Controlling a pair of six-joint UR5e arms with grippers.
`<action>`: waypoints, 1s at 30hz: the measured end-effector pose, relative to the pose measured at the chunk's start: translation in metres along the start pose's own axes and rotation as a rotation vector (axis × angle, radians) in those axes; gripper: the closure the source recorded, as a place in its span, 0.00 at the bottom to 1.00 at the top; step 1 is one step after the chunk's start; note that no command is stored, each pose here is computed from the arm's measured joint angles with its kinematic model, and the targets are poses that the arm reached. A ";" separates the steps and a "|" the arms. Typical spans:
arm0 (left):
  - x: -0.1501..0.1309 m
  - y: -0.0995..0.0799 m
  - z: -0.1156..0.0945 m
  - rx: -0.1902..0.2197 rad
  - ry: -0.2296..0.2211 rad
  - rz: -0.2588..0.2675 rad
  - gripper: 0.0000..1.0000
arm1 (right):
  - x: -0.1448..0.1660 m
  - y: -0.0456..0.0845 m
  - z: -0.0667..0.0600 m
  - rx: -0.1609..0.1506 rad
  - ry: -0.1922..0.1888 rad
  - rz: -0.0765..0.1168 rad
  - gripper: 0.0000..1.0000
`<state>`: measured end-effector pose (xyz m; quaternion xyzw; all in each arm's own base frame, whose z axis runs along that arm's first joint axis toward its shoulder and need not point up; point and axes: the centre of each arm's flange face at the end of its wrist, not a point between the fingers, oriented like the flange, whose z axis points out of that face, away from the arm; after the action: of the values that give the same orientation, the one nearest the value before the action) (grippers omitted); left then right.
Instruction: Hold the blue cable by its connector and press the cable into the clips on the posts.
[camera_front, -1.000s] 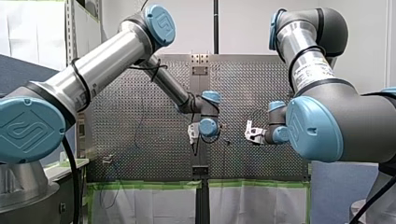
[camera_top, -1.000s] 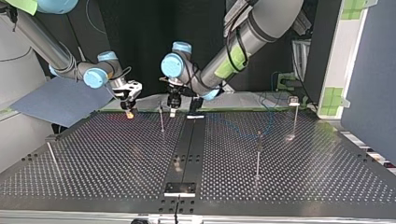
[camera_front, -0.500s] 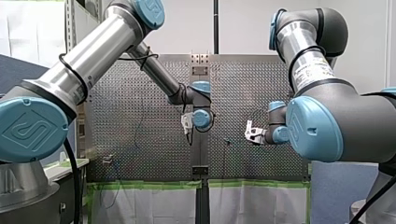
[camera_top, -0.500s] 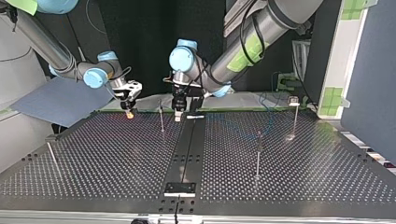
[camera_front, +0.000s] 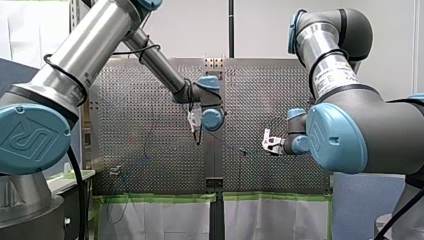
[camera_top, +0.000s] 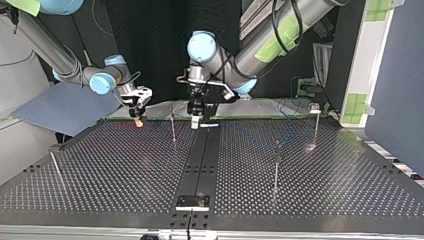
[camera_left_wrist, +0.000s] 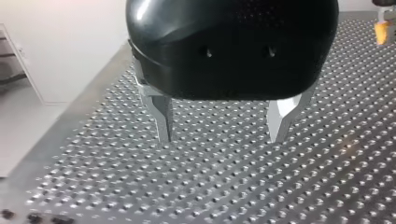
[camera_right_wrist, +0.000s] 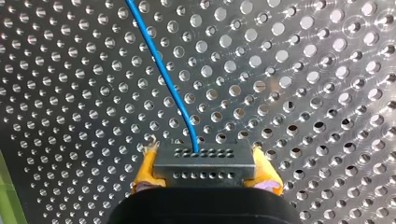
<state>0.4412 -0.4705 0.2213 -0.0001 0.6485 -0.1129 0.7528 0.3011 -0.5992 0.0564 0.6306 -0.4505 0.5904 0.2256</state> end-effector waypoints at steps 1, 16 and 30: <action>-0.004 0.001 -0.002 0.000 -0.010 -0.002 0.00 | 0.000 0.000 0.000 0.000 0.000 0.000 1.00; -0.048 0.019 -0.034 0.000 -0.089 -0.037 0.00 | 0.000 0.000 0.000 0.000 -0.001 0.000 1.00; -0.076 0.039 -0.072 0.000 -0.103 0.018 0.00 | 0.000 0.000 0.000 0.000 0.000 0.000 1.00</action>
<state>0.3673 -0.4090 0.2784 -0.0001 0.6088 -0.1062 0.7862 0.3014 -0.5992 0.0567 0.6305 -0.4503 0.5906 0.2255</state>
